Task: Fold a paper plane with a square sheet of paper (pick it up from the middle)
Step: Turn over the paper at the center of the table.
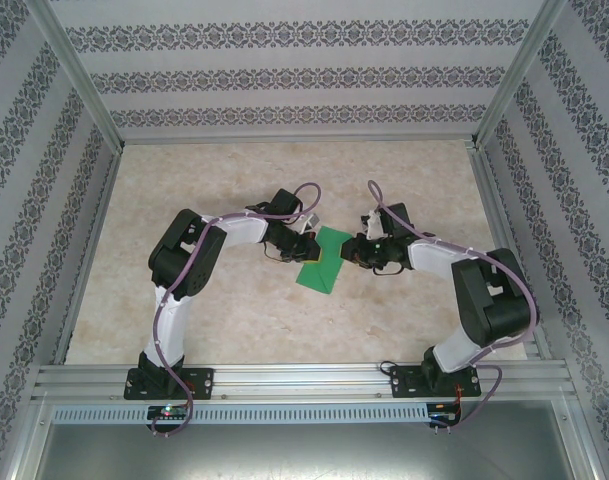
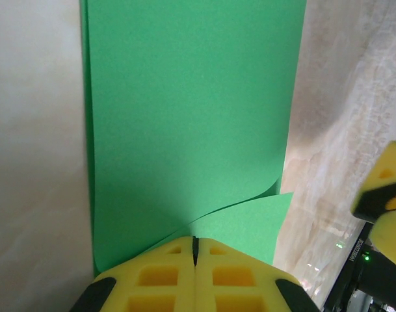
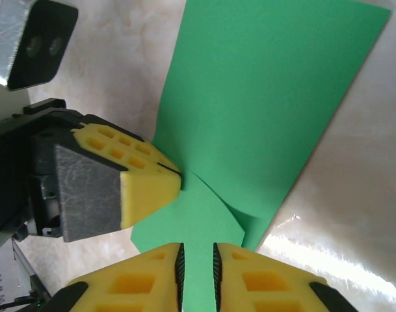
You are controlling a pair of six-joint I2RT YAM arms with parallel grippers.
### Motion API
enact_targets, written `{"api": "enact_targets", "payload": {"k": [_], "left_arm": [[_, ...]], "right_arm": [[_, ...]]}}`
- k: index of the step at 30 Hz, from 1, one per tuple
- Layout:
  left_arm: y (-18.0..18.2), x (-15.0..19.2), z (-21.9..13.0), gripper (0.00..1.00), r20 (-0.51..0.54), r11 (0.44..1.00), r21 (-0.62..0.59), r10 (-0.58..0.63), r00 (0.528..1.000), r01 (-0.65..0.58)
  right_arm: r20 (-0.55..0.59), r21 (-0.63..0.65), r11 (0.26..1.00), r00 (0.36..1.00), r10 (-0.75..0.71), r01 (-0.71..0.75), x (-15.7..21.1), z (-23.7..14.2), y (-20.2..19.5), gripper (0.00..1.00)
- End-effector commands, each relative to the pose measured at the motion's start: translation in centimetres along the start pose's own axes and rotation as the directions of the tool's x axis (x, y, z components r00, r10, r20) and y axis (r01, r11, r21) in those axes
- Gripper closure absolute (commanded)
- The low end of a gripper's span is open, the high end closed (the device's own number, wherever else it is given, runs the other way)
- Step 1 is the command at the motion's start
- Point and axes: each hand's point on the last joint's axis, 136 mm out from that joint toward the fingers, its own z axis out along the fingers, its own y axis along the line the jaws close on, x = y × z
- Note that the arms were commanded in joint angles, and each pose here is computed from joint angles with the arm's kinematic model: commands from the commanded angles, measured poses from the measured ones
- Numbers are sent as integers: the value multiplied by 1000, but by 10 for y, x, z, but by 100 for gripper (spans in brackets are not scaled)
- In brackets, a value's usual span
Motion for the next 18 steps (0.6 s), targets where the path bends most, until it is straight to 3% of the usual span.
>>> {"api": "enact_targets", "payload": {"k": [1,18], "left_arm": [[6,3,-12,90,3,999,-28,-45,999,45],[-16,-9,-33,85,33,1000,-24,1,999,0]], "right_arm": [[-30,-20,998,998,-54,53,-4,6,2,77],[-110,-83,993,989,-96,88,5,24,14,70]]}}
